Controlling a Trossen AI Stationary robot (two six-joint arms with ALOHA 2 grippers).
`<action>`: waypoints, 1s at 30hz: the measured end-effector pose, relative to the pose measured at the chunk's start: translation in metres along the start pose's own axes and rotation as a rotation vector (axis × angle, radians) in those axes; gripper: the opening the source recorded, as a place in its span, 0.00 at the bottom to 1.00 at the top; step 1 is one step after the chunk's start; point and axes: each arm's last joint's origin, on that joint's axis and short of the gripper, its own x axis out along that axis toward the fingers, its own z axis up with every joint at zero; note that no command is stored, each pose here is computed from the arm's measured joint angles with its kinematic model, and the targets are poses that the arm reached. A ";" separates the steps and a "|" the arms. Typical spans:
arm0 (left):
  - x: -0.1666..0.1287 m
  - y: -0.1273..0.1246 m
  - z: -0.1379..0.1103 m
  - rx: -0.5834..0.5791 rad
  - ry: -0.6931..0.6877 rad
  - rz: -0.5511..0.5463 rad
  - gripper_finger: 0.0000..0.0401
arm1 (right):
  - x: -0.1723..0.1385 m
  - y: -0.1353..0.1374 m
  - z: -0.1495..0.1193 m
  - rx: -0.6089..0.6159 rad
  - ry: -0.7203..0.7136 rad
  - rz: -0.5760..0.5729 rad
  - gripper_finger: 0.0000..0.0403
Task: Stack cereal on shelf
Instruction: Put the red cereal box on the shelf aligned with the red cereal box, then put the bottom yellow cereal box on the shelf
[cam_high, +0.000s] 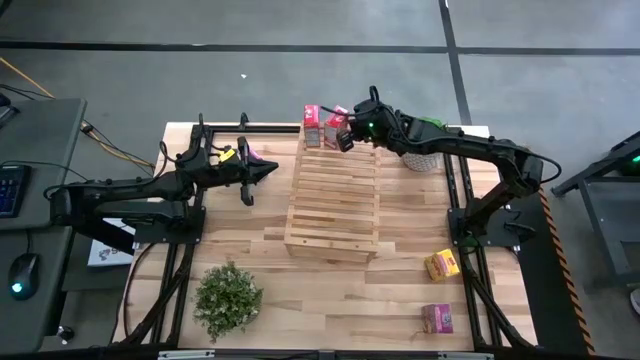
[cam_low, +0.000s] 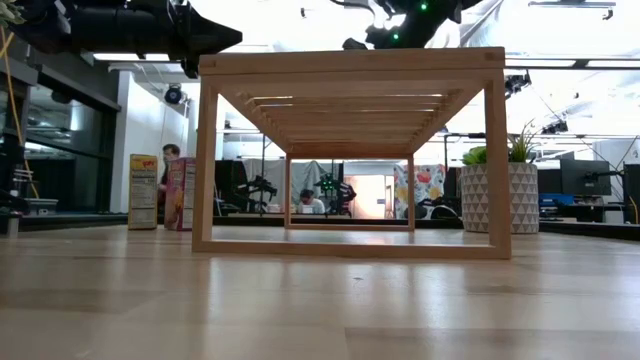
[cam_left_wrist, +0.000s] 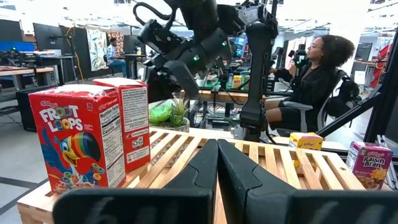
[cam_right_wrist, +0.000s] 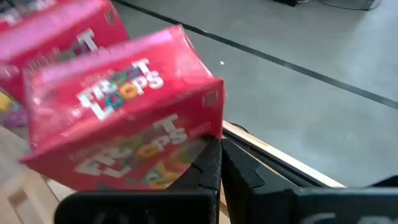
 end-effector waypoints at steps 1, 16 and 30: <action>0.000 0.000 0.000 0.000 0.000 0.000 0.01 | 0.000 0.000 0.001 0.005 -0.009 0.004 0.00; 0.000 0.000 0.000 0.000 0.000 0.000 0.01 | 0.003 -0.005 0.007 0.026 -0.032 0.030 0.00; 0.000 0.000 -0.001 0.010 0.009 0.000 0.01 | -0.083 -0.030 -0.010 -0.052 0.180 -0.072 0.00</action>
